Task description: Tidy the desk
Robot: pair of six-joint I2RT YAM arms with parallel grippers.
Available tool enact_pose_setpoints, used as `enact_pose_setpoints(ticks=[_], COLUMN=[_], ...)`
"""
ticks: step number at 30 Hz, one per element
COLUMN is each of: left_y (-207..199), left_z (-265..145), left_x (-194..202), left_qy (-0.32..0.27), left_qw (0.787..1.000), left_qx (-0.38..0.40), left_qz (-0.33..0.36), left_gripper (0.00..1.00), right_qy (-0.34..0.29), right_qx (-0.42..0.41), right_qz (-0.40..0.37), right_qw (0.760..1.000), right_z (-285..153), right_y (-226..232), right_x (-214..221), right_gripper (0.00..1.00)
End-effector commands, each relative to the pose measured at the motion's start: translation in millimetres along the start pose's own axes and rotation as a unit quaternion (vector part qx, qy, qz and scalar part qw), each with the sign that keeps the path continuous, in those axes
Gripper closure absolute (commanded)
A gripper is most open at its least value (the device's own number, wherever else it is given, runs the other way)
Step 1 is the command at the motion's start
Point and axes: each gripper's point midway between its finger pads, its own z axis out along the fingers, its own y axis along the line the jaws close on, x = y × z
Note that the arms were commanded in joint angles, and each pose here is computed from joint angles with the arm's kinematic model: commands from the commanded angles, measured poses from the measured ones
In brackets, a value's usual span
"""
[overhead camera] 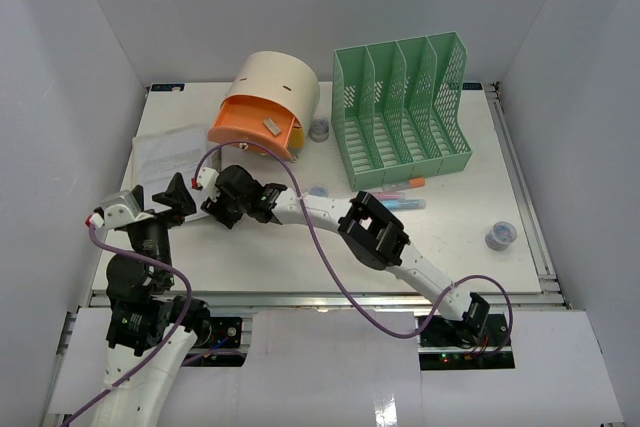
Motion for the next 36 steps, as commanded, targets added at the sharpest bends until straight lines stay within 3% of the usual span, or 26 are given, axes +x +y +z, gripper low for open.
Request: enact_pose_setpoints(ticks=[1, 6, 11, 15, 18, 19, 24, 27, 31, 36], left_y=[-2.3, -1.8, -1.9, -2.9, -2.7, -3.1, -3.7, -3.4, -4.4, -7.4], left_z=[3.2, 3.5, 3.5, 3.2, 2.7, 2.2, 0.9, 0.0, 0.0, 0.9], left_x=[5.5, 7.1, 7.4, 7.0, 7.1, 6.3, 5.0, 5.0, 5.7, 8.0], left_qy=[0.009, 0.011, 0.011, 0.011, 0.011, 0.01, 0.008, 0.008, 0.01, 0.014], left_qw=[1.0, 1.0, 1.0, 1.0, 1.0, 1.0, 1.0, 1.0, 1.0, 1.0], left_qx=[0.005, 0.004, 0.005, 0.008, 0.008, 0.009, 0.012, 0.012, 0.015, 0.022], left_qz=[0.01, 0.012, 0.013, 0.012, 0.012, 0.01, 0.008, 0.006, 0.006, 0.007], left_gripper=[0.05, 0.05, 0.05, 0.05, 0.05, 0.05, 0.05, 0.05, 0.05, 0.05], right_qy=[-0.044, -0.034, -0.024, -0.023, -0.048, -0.037, -0.032, -0.025, -0.043, -0.09], right_qx=[0.013, 0.007, -0.001, -0.028, -0.087, -0.114, -0.244, -0.281, -0.261, -0.179], right_qz=[-0.005, -0.01, -0.019, -0.048, -0.105, -0.111, -0.183, -0.207, -0.227, -0.207], right_qw=[0.999, 0.999, 1.0, 0.998, 0.989, 0.987, 0.952, 0.937, 0.937, 0.957], right_z=[7.1, 9.4, -3.5, -31.2, -74.2, -82.7, -158.1, -190.8, -227.2, -263.9], right_y=[-6.2, -3.7, 0.3, 8.4, 26.9, 35.5, 70.3, 80.0, 66.1, 12.9], right_x=[-25.1, -14.5, -10.7, -16.1, -36.5, -24.5, -31.2, -30.7, -58.8, -116.4], right_gripper=[0.48, 0.7, 0.79, 0.82, 0.84, 0.85, 0.89, 0.9, 0.9, 0.9])
